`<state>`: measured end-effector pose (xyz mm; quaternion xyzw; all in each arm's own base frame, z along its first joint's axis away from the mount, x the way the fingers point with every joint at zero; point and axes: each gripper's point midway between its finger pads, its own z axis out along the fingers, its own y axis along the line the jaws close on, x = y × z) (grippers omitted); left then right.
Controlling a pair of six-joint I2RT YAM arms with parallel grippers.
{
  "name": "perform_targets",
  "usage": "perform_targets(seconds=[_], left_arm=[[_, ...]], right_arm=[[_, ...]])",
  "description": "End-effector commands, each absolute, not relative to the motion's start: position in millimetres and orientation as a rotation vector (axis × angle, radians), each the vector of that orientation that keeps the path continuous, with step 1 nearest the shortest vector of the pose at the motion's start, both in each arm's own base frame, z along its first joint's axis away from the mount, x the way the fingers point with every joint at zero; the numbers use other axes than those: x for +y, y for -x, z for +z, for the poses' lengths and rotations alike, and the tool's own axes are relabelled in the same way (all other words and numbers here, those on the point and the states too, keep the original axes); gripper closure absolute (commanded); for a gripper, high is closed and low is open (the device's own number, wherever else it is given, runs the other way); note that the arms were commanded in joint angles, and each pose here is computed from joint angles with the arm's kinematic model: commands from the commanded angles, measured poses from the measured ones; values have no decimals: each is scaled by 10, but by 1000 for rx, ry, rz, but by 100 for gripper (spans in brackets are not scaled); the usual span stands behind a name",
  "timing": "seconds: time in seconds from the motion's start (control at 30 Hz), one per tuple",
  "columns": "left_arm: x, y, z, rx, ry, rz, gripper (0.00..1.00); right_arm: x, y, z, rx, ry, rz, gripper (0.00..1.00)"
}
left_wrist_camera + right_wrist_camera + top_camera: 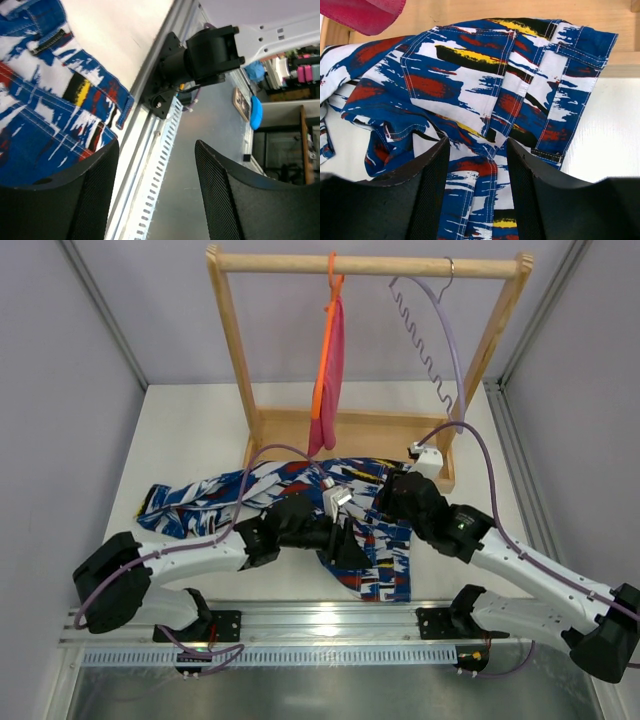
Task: Place the trousers on the hanger
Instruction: Fold the trousers
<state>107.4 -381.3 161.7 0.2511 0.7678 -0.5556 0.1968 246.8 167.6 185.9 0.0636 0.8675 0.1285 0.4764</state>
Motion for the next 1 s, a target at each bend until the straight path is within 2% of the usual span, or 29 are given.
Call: perform_targets(seconds=[0.0,0.17,0.27,0.43,0.6,0.67,0.77,0.97], left_arm=[[-3702,-1195,1763,2121,-667,-1443,37],[-3324,-1690,1838,2164,-475,-1053,28],[-2996,-1938,1834,2193,-307,-909,23],[-2407,-2358,1804,2197,27,-821,17],[-1945,-2566,1791,2160,327,-874,15],[-1716,-2648,1747,2151,426,-821,12],[-1323,-2758,1690,2128,621,-749,8],[-819,-2875,1478,2079,952,-819,7]], right_arm=[[1695,-2563,1987,2072,-209,328,48],[1412,-2674,1638,2114,-325,177,48],[1235,-2750,1552,2071,-399,123,45],[907,-2881,1451,1984,-467,75,44],[590,-3089,1446,1872,-628,130,43],[518,-3218,1478,1859,-648,196,43],[498,-3461,1452,1879,-587,322,43],[653,-3677,1278,1957,-474,442,43]])
